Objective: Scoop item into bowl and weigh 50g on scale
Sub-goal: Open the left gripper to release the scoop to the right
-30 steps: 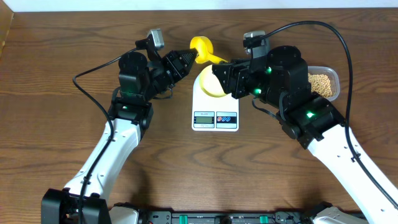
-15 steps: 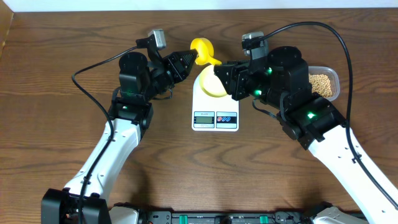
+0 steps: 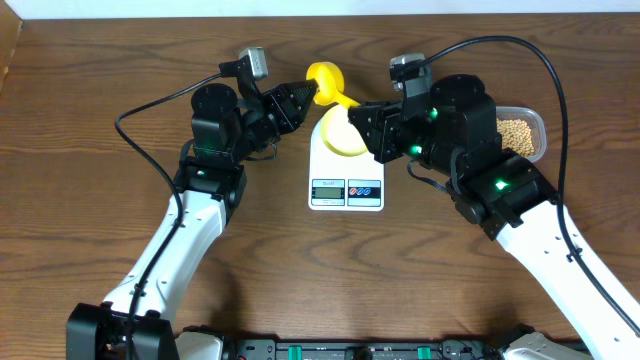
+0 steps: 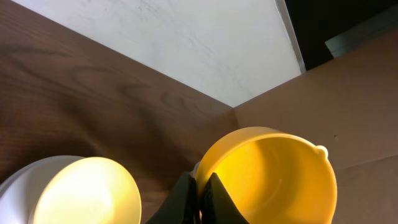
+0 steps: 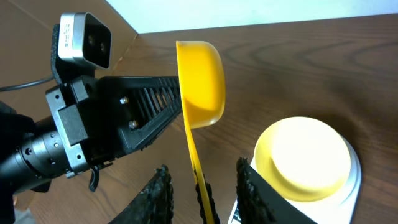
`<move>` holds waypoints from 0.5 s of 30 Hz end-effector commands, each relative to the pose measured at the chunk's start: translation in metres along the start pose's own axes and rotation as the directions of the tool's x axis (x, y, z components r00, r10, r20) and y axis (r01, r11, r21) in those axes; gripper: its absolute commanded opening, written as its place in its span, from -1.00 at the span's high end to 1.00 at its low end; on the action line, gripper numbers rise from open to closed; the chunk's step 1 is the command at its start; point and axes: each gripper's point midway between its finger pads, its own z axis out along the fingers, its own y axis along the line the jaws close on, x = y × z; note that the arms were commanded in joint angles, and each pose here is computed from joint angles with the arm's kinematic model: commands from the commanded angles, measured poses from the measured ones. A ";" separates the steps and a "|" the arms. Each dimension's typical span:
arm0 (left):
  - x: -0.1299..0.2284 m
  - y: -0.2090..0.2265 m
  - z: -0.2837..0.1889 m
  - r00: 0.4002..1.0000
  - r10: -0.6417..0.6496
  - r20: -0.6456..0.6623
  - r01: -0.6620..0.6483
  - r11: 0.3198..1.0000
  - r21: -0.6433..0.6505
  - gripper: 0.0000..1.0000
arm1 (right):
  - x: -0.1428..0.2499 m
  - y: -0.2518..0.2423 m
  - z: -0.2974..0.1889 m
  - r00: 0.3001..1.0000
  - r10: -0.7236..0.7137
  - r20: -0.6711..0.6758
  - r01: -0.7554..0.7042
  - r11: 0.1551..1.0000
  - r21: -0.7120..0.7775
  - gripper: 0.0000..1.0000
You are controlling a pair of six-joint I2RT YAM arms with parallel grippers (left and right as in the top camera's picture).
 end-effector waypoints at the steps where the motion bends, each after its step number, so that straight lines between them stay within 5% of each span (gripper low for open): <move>1: -0.008 -0.012 -0.002 0.999 0.031 0.014 -0.031 0.999 0.027 0.86 | -0.008 0.007 -0.009 1.000 -0.016 0.024 0.017 1.000 -0.019 0.44; 8: -0.008 -0.012 -0.002 1.000 0.017 0.014 -0.018 0.999 0.028 0.86 | -0.009 0.007 -0.009 0.999 -0.017 0.028 0.018 1.000 -0.021 0.59; 15: -0.008 -0.012 -0.002 1.000 0.017 0.013 -0.017 0.999 0.028 0.86 | -0.010 0.007 -0.009 0.999 -0.018 0.030 0.018 1.000 -0.022 0.94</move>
